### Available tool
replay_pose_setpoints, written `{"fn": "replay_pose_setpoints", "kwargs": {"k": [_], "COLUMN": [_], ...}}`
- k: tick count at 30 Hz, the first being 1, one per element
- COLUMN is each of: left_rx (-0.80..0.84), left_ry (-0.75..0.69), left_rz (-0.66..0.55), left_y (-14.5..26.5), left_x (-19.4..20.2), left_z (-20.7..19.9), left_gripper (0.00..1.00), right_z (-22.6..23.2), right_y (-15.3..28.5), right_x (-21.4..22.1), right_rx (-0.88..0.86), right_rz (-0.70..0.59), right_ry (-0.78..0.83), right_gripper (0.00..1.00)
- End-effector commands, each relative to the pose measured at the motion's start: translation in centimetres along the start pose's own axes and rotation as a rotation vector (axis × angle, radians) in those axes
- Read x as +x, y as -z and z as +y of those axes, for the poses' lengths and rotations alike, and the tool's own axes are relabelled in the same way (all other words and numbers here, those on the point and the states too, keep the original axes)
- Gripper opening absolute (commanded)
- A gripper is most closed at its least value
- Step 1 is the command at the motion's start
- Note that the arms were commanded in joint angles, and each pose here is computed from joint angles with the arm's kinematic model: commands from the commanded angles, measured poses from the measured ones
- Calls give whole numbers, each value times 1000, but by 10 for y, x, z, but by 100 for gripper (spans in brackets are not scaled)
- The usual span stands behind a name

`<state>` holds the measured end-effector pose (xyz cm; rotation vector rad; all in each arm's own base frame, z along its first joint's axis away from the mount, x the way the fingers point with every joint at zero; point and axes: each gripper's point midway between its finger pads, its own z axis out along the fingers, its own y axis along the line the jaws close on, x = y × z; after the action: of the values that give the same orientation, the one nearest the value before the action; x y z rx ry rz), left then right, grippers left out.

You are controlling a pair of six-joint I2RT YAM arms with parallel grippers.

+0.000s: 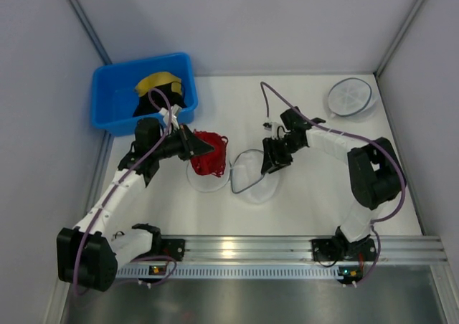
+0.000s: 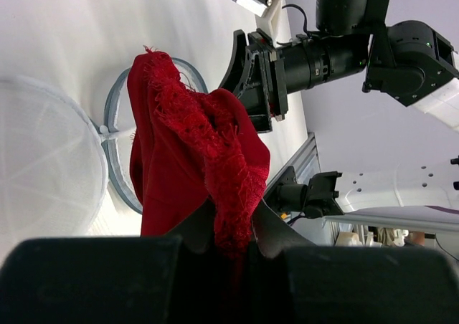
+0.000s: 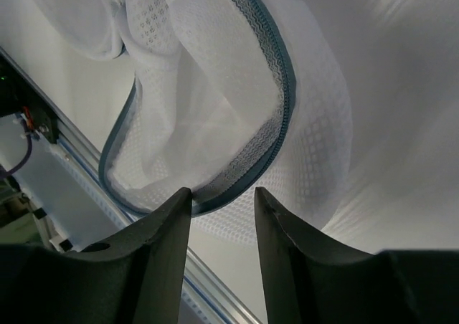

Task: Place the bra in the laundry bag and zip it closed

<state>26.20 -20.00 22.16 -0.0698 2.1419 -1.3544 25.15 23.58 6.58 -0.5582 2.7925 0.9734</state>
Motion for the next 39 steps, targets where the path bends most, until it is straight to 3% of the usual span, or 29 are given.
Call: {"fn": "replay_pose_setpoints", "kwargs": {"k": [1,5,9,14,21,26,35,39], "left_rx": [59,62,94,110,139,72,8,-198], "left_ry": [-49,-54,-63,-83,-102,-6,70,75], "left_rz": [-27,-32,-23,6,196,279,189,107], "left_y": [1,3,3,-9,-41,-63,-104,-96], "left_x": [-6,-3,-1,9,63,80,45,28], "left_z": [-12,-12,-16,-19,-24,1,11,38], "left_gripper": [0,0,0,0,0,0,0,0], "right_z": [18,16,24,45,67,86,110,120], "right_y": [6,10,17,32,36,38,33,33], "right_x": [-26,-34,-42,-44,-37,-35,-7,-1], "right_rx": [-82,-90,-116,-187,-191,-194,-305,-379], "right_rz": [-56,-88,-109,-136,-121,-117,-59,-43], "right_ry": [-15,-32,1,58,210,311,322,284], "right_gripper": [41,33,0,0,0,0,0,0]}}
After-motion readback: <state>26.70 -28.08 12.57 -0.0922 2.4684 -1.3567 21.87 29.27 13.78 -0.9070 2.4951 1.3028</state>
